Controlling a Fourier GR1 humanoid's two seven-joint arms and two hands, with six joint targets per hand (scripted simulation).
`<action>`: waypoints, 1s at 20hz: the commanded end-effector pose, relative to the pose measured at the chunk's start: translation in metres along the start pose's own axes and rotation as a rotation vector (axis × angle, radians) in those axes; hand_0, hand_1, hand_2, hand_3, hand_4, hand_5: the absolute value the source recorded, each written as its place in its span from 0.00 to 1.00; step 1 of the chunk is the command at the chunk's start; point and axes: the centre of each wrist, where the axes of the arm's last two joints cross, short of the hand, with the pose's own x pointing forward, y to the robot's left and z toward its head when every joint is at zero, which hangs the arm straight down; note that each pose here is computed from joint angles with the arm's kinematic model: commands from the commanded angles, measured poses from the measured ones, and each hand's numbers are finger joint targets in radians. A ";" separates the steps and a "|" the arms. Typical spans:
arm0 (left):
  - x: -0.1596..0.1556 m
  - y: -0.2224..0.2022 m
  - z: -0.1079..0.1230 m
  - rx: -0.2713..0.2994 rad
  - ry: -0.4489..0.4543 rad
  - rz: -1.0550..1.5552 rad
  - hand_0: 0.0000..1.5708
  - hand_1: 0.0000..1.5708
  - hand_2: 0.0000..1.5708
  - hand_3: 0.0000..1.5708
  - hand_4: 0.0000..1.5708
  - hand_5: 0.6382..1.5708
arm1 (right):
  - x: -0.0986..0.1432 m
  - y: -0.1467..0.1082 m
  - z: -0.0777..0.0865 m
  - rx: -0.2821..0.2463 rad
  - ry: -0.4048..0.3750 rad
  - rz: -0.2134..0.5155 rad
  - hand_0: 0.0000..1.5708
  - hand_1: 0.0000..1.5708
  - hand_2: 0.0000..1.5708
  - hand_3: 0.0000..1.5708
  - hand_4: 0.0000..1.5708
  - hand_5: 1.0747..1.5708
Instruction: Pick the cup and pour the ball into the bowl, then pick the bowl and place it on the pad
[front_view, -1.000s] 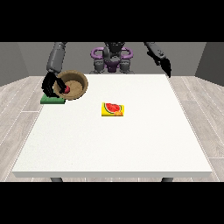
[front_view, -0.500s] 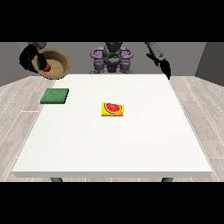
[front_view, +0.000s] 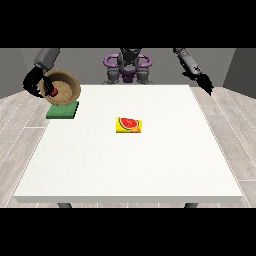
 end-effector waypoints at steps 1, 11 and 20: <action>0.019 0.030 -0.015 0.031 -0.083 0.037 0.00 0.00 0.00 0.00 0.53 0.59 | -0.030 0.016 -0.003 -0.076 0.024 -0.058 1.00 1.00 1.00 1.00 0.90 0.98; 0.033 0.085 0.002 0.118 -0.130 0.000 0.00 0.00 0.00 0.00 0.55 0.56 | -0.029 0.036 -0.018 -0.063 0.103 -0.458 1.00 1.00 1.00 0.81 0.47 0.63; 0.039 0.094 0.010 0.148 -0.096 0.007 0.00 0.00 0.00 0.00 0.55 0.57 | -0.019 -0.024 -0.036 -0.146 0.162 -0.674 0.00 0.00 0.37 0.00 0.00 0.35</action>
